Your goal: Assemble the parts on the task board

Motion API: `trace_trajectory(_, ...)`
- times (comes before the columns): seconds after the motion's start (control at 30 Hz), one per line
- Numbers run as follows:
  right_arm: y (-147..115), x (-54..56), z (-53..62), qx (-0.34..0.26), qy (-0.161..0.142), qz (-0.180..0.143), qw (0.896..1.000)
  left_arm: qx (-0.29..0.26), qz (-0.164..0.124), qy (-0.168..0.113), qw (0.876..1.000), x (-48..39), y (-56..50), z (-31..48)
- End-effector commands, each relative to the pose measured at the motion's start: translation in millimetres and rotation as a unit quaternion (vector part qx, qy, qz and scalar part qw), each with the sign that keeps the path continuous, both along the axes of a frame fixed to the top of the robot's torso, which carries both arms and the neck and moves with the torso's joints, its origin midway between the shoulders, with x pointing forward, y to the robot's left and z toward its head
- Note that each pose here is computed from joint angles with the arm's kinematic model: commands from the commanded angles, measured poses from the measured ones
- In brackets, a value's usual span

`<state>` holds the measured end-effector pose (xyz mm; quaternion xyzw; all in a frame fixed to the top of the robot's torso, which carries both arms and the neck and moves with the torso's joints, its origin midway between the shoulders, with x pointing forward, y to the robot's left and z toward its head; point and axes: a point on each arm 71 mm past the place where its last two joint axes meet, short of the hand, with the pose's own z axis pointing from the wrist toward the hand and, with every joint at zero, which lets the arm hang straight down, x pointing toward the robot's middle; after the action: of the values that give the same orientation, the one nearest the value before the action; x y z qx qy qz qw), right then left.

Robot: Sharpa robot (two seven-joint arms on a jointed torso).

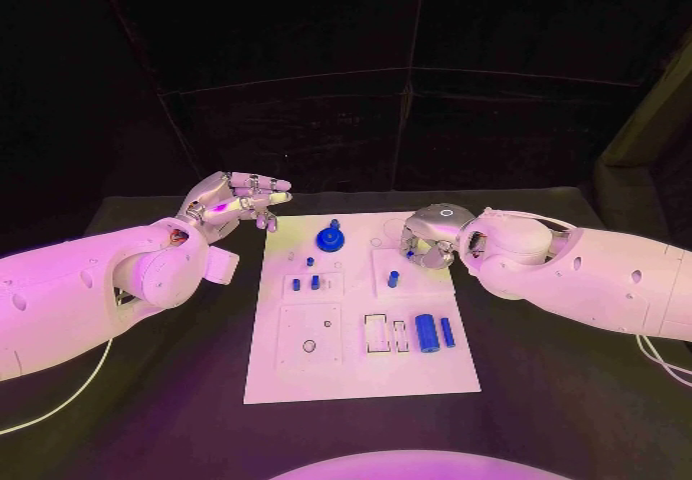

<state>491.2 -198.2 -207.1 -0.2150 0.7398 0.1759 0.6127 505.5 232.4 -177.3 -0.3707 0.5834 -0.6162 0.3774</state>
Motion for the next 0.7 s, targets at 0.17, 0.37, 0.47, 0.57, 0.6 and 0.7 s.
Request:
trace_trajectory(0.17, 0, -4.2, 5.2, 0.008, -0.035, 0.001, 0.999, -0.008, -0.003, -0.006, 1.0, -0.1, 0.4, 2.2)
trace_trajectory(0.37, 0, -9.8, 10.3, 0.028, -0.046, 0.006, 0.999, -0.007, -0.002, -0.005, 1.0, 0.6, 1.4, 1.8)
trace_trajectory(0.47, 0, -12.3, 12.7, 0.039, -0.05, 0.008, 0.998, -0.007, -0.001, -0.005, 1.0, 1.0, 1.9, 1.6)
trace_trajectory(0.57, 0, -14.4, 14.7, 0.047, -0.053, 0.009, 0.997, -0.007, -0.001, -0.005, 1.0, 1.3, 2.4, 1.5)
trace_trajectory(0.6, -1, -15.1, 15.3, 0.05, -0.054, 0.009, 0.997, -0.007, -0.001, -0.005, 1.0, 1.4, 2.5, 1.4)
trace_trajectory(0.7, -1, -18.6, 17.8, 0.06, -0.054, 0.01, 0.997, -0.006, -0.001, -0.005, 1.0, 1.6, 2.7, 1.3)
